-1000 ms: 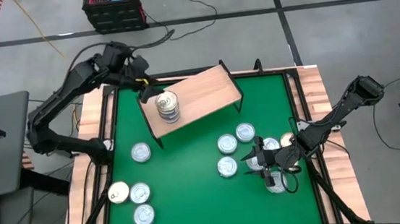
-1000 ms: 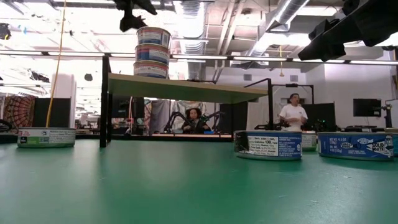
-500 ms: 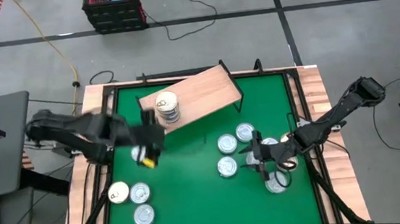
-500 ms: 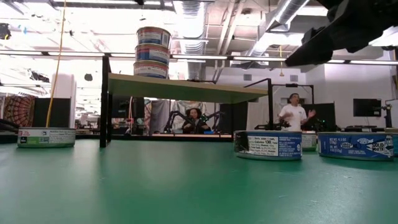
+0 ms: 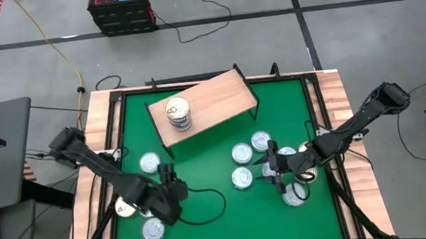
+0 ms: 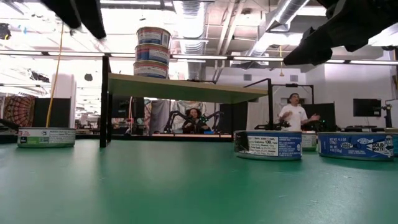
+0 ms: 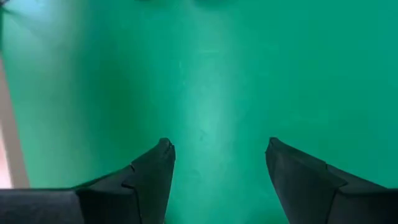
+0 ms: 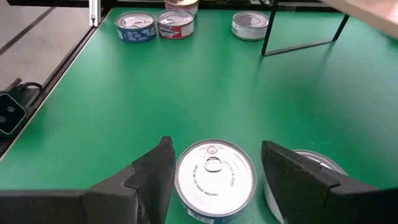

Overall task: Stack canned seafood by type on shelf
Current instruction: Put the blue tuna can on the shelf

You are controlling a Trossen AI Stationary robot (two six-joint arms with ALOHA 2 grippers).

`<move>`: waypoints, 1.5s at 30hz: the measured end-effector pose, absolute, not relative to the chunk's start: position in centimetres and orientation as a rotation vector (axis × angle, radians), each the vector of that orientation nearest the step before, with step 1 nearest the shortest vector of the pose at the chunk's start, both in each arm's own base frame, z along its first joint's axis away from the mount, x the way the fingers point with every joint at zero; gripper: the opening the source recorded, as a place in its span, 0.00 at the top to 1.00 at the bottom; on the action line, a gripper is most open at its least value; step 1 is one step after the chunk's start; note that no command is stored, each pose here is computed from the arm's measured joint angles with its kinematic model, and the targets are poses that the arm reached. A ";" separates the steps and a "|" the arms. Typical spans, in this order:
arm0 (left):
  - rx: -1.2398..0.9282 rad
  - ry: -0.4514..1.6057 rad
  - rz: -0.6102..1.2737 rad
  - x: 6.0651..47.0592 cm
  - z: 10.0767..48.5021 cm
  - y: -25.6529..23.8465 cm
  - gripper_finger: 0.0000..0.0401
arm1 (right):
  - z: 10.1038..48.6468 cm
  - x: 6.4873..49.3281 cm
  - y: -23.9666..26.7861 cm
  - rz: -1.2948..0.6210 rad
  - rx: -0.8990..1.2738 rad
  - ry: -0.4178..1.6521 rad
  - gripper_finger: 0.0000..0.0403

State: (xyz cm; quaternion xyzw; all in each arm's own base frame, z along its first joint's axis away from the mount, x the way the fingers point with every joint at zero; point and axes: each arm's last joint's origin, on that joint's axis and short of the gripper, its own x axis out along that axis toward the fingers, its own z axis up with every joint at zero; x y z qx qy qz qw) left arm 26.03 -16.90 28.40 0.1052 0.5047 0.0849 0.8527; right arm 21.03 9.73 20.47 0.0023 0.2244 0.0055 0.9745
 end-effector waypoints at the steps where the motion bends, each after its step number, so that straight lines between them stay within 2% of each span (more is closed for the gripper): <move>1: 0.253 1.070 0.201 26.6 27.5 -17.2 0.40 | 20.3 21.2 9.8 0.009 0.009 0.455 0.34; 6: 0.413 1.035 0.299 29.2 23.5 -18.3 0.40 | 18.9 21.9 10.3 0.001 -0.020 0.532 0.34; 11: 0.495 1.000 0.300 31.4 21.0 -18.7 0.40 | 18.4 22.8 11.0 -0.036 -0.044 0.706 0.34; 18: 0.512 0.898 0.377 32.4 21.3 -18.3 0.40 | 17.3 25.0 11.7 -0.074 -0.147 0.903 0.34; 22: 0.494 0.793 0.304 33.7 21.9 -19.2 0.40 | 16.5 26.1 11.5 -0.074 -0.148 0.981 0.34; 26: 0.452 0.721 0.143 35.2 21.8 -19.4 0.40 | 15.7 27.2 11.2 -0.061 -0.141 0.992 0.34; 29: 0.450 0.683 0.095 35.6 20.8 -18.6 0.40 | 15.2 28.3 11.1 -0.034 -0.152 0.952 0.34; 35: 0.405 0.718 0.119 35.2 18.3 -16.7 0.40 | 14.9 30.1 11.1 0.030 -0.170 0.832 0.34; 39: 0.372 0.702 0.137 34.8 17.1 -16.4 0.40 | 15.5 29.7 11.0 0.044 -0.181 0.835 0.34; 45: 0.327 0.617 0.194 34.2 16.3 -16.8 0.40 | 16.5 29.5 10.9 0.005 -0.074 0.809 0.34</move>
